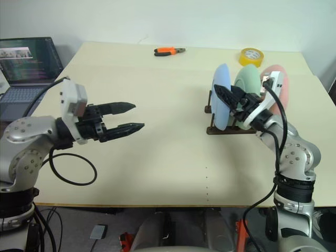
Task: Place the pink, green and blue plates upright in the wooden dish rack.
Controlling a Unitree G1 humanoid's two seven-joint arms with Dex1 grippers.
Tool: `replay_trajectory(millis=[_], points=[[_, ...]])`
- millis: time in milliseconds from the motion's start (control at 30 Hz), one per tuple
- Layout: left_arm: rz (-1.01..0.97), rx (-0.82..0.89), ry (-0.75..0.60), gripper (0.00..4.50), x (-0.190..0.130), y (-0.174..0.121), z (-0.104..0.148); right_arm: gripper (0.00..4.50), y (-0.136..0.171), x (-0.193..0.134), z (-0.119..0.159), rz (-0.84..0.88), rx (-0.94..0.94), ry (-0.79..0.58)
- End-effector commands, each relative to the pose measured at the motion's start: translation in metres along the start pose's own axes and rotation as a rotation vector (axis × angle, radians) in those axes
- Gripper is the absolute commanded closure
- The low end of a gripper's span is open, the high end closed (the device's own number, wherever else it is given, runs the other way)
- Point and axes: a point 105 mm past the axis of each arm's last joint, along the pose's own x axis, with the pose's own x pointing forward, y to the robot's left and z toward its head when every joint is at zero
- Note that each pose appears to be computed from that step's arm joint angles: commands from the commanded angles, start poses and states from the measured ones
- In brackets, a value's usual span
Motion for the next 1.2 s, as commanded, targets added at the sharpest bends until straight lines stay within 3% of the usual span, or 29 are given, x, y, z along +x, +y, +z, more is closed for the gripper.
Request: replay_trajectory(millis=[33,867,1200], points=[[0.012,0.048,-0.022,1.04,-0.002,0.001,0.01,0.81,0.008,0.003,0.011,0.012,-0.082,-0.018],[0.015,0.031,-0.019,1.04,0.005,0.004,0.005,0.81,0.019,-0.001,0.006,0.036,-0.327,0.115],[0.008,0.026,-0.019,1.04,0.006,0.003,0.004,0.81,0.022,-0.004,0.02,0.041,-0.395,0.09]])
